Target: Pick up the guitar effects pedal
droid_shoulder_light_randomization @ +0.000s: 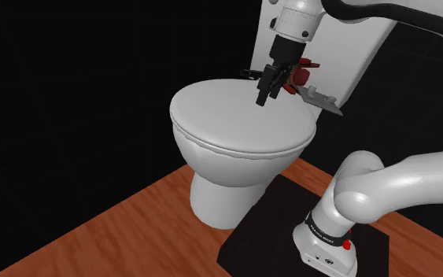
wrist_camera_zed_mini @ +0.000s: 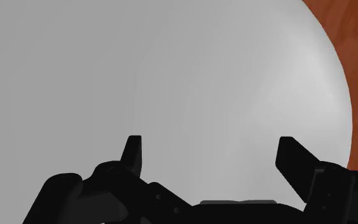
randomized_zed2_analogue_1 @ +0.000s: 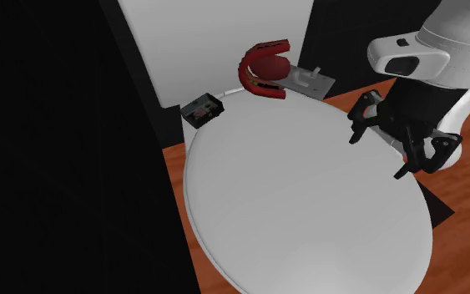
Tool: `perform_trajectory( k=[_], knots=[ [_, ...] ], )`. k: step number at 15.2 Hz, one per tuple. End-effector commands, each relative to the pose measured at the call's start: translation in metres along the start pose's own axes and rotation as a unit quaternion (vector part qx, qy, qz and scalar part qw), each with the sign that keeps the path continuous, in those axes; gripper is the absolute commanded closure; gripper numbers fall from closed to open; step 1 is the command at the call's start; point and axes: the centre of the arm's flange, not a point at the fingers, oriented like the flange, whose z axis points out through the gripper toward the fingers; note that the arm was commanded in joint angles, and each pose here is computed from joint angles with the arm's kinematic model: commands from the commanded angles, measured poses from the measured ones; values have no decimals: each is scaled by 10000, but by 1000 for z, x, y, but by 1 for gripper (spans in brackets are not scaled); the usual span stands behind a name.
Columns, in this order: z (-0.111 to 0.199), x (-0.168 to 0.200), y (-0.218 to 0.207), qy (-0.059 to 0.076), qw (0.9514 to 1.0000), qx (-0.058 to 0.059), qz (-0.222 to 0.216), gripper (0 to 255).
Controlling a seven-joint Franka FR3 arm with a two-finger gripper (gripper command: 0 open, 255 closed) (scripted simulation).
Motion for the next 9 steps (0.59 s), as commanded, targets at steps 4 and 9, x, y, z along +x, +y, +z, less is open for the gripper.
perform_trajectory(
  k=[4, 9],
  knots=[
    [-5, 23, 35, -136, 9998, 21, -114, 0],
    [-13, 63, 92, -364, 9989, 55, -305, 0]
  ],
)
